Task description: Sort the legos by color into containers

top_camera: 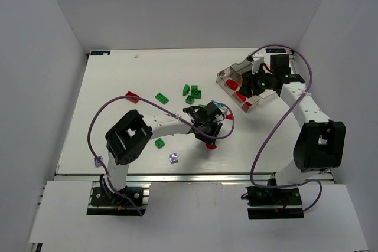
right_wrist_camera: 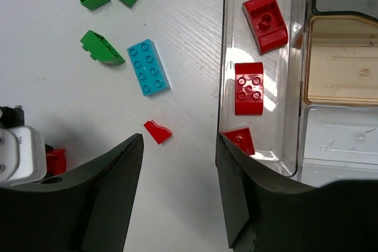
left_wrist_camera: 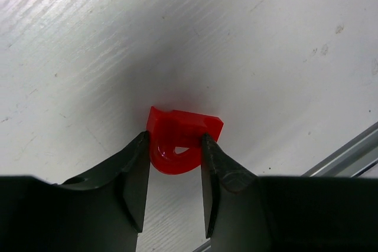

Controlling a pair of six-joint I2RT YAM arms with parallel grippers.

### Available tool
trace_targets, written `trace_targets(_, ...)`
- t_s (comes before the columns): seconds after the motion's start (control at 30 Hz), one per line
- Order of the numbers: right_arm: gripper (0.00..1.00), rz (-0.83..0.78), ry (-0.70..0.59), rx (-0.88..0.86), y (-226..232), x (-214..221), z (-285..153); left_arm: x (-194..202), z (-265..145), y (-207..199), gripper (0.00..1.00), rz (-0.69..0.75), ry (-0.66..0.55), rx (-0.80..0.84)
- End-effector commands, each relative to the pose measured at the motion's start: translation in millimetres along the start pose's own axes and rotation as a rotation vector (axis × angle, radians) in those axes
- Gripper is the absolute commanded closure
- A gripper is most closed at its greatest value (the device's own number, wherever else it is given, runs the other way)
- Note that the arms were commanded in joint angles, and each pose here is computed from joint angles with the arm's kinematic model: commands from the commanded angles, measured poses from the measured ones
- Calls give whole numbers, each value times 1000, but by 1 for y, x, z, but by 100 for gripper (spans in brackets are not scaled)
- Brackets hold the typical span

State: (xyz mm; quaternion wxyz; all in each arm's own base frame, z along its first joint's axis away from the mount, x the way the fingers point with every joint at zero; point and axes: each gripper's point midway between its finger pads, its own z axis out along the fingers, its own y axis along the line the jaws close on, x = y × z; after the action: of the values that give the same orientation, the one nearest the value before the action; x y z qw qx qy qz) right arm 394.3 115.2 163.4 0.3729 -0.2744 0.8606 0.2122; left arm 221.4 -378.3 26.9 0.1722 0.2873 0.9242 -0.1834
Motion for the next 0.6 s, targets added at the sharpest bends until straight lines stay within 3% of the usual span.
trace_targets(0.0,42,-37,-81,-18,13,-14,-16,-31,-26,-7,79,12,-96,-11)
trace_targets(0.17,42,-45,-167,57,11,-20,-35,-96,-70,-20,81,-14,-288,43)
trace_targets(0.23,42,-30,-201,89,7,-21,-40,-145,-97,-26,81,-9,-400,34)
trace_targets(0.3,43,-28,-215,104,5,-23,-44,-155,-92,-18,82,-16,-407,11)
trace_targets(0.37,44,-11,-229,128,1,-25,-49,-194,-108,-16,82,-39,-495,14)
trace_targets(0.57,48,42,-262,241,-14,-26,-64,-277,-98,6,82,-104,-637,-18)
